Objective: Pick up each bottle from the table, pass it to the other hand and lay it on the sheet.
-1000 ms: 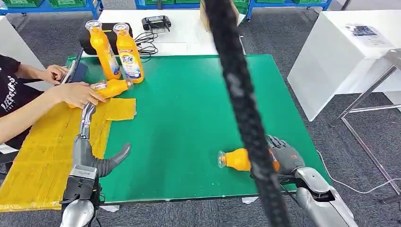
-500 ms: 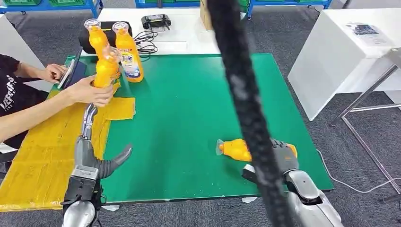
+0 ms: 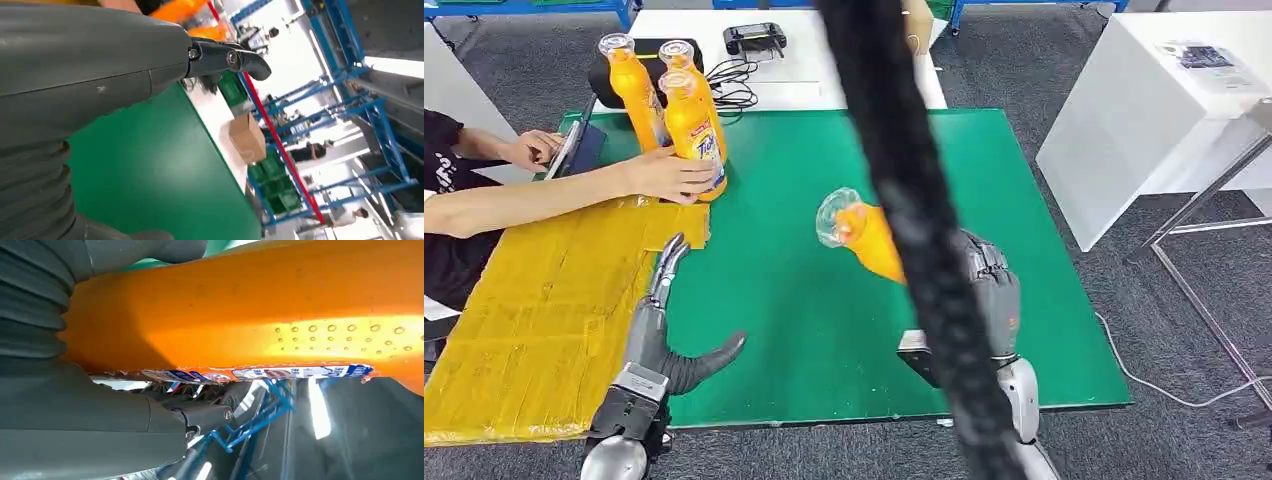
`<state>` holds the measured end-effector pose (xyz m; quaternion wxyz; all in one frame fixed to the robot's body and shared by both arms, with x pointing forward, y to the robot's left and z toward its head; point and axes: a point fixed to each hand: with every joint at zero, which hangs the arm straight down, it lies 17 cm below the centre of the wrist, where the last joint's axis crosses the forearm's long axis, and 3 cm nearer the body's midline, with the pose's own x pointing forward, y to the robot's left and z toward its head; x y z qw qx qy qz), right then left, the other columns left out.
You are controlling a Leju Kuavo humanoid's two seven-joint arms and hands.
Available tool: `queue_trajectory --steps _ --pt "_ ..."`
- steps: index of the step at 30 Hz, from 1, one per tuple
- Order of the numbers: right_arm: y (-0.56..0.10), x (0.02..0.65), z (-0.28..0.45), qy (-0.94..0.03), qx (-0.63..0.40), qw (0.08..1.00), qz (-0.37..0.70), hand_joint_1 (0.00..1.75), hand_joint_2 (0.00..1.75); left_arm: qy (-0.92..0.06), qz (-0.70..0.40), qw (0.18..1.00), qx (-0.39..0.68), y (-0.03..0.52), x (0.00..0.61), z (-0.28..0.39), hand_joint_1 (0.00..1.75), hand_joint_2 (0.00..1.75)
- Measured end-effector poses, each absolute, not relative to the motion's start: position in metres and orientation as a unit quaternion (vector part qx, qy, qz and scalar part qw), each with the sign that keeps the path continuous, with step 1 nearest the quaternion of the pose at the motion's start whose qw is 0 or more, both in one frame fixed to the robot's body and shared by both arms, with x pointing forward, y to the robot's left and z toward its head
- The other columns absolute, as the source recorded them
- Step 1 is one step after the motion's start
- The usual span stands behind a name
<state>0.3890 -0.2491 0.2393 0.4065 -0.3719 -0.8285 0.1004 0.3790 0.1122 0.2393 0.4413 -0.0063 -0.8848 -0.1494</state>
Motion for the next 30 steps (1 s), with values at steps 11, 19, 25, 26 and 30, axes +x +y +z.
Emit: queue_trajectory --steps 11,19,25,26,30 --pt "-0.242 0.4 0.234 -0.85 -0.202 0.485 -0.033 1.75 1.75 -0.87 -0.153 0.46 -0.09 0.084 0.375 0.235 0.0 1.75" --pt "-0.148 0.427 0.201 -0.834 0.038 0.55 -0.018 1.75 1.75 -0.85 -0.16 0.454 -0.214 0.043 0.365 0.249 0.0 1.75" --pt "-0.062 0.417 0.176 -0.823 0.074 0.55 0.119 1.75 1.75 -0.839 -0.166 0.443 -0.266 0.024 0.36 0.259 0.0 1.75" --pt "-0.051 0.415 0.171 -0.821 0.075 0.549 0.139 1.75 1.75 -0.838 -0.166 0.444 -0.271 0.024 0.36 0.26 0.0 1.75" --pt "-0.018 0.401 0.152 -0.812 0.068 0.54 0.209 1.75 1.75 -0.835 -0.169 0.443 -0.281 0.021 0.362 0.262 0.0 1.75"
